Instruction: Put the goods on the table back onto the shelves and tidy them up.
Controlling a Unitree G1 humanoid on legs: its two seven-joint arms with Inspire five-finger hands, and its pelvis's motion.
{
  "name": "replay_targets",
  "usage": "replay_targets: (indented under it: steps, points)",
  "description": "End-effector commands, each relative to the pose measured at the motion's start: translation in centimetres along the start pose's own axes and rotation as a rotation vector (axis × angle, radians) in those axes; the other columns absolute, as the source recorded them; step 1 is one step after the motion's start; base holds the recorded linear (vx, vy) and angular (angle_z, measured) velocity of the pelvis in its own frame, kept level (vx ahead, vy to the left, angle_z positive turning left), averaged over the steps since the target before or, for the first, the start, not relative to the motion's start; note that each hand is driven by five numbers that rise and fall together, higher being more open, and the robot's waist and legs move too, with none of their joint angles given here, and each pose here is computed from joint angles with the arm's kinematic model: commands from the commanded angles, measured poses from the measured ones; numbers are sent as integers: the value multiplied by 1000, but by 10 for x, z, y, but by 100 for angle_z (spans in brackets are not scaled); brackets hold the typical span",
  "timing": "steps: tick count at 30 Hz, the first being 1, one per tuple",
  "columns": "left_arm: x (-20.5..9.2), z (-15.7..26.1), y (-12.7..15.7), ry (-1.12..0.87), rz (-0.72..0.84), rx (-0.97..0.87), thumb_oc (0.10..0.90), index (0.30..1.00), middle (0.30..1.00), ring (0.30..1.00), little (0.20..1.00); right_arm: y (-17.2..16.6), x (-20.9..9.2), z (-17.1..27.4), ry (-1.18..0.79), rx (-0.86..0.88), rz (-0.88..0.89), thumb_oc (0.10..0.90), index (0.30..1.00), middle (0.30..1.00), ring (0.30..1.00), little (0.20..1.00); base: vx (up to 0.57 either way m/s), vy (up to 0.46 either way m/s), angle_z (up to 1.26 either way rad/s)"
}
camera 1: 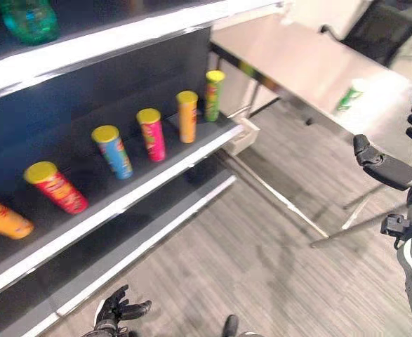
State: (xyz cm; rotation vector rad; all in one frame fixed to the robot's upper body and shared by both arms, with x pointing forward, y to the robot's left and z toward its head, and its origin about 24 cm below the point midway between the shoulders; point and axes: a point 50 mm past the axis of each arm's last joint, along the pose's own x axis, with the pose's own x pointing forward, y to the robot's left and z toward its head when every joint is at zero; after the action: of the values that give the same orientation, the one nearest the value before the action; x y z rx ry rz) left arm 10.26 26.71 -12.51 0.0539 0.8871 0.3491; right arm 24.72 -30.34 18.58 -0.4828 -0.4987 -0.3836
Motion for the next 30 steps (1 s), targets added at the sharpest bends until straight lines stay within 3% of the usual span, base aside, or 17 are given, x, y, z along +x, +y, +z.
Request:
replay_targets:
  steps: [1,7,19,30]
  points:
    - [5,30,-2,-123,-31,35,800,900,900,900,900,-25,36,59,-305,0,-99,800,900,900,900,900,154,-104,-81]
    - [6,18,-18,-71,-102,102,800,900,900,900,900,-28,57,67,-332,19,-133,800,900,900,900,900,240,-103,-61]
    - [4,1,-9,5,-37,97,800,900,900,900,900,-6,70,60,-273,-34,-102,800,900,900,900,900,345,21,-38]
    - [14,27,-13,-72,-41,142,800,900,900,900,900,-47,65,67,-307,-74,-284,800,900,900,900,900,253,-205,49]
